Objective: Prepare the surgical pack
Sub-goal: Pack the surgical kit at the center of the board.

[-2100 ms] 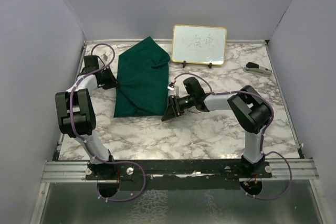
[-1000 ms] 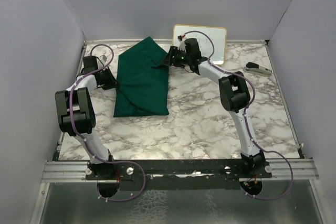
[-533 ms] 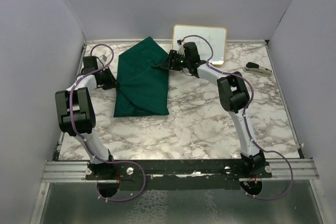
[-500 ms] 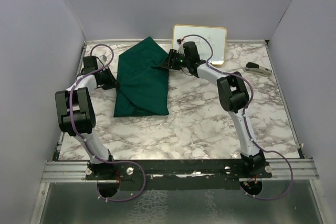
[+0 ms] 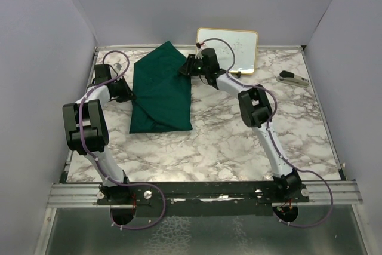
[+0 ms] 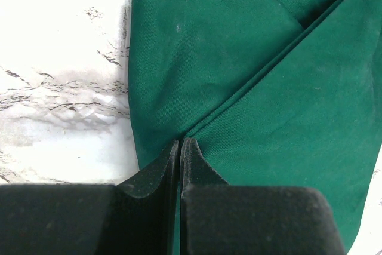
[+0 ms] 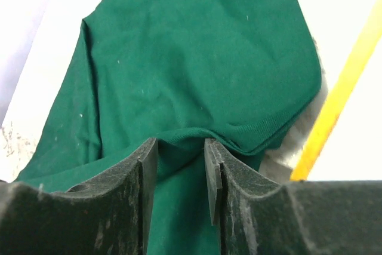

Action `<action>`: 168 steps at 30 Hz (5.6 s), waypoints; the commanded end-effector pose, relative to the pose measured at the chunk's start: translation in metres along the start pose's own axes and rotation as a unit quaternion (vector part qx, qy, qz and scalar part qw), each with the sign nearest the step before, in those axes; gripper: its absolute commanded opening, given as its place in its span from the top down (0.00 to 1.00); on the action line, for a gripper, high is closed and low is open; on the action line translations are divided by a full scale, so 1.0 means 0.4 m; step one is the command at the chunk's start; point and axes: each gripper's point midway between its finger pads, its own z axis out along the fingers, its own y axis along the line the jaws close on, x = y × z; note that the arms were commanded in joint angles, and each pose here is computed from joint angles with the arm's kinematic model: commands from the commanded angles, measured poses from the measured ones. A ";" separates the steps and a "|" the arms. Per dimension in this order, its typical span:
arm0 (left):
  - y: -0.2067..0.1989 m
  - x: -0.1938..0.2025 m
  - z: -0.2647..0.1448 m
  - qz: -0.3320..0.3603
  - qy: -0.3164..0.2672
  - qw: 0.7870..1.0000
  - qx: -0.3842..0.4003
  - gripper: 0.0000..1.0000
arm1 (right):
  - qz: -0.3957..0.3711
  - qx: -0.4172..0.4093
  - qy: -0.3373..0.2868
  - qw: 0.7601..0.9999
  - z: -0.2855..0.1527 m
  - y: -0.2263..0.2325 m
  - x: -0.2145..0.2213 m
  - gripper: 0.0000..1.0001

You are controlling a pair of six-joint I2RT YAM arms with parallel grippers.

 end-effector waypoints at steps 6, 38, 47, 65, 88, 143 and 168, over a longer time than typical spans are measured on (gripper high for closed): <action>0.016 0.049 0.012 -0.006 0.027 1.000 -0.009 1.00 | -0.097 -0.008 -0.128 0.987 0.074 -0.011 -0.144 0.57; -0.302 -0.197 -0.103 0.174 -0.120 0.977 0.022 0.41 | -0.058 -0.116 0.075 0.989 -0.270 0.149 -0.083 0.44; -0.562 -0.249 0.153 0.257 -0.089 0.954 0.129 0.39 | -0.056 -0.047 0.072 0.995 -0.291 0.037 -0.062 0.43; -0.610 -0.239 0.456 0.367 -0.110 0.919 0.094 0.36 | -0.033 -0.039 0.089 0.995 -0.320 -0.025 0.000 0.45; -0.600 -0.168 0.530 0.334 -0.081 0.930 0.132 0.66 | 0.014 -0.104 0.115 0.988 -0.305 0.030 0.057 0.49; -0.313 -0.287 0.059 0.171 -0.075 0.977 0.102 0.44 | 0.059 -0.112 0.109 0.986 -0.272 0.095 0.034 0.52; -0.066 0.051 -0.162 0.010 -0.080 0.996 0.041 0.01 | 0.114 -0.239 0.209 0.941 -0.523 0.254 0.273 0.11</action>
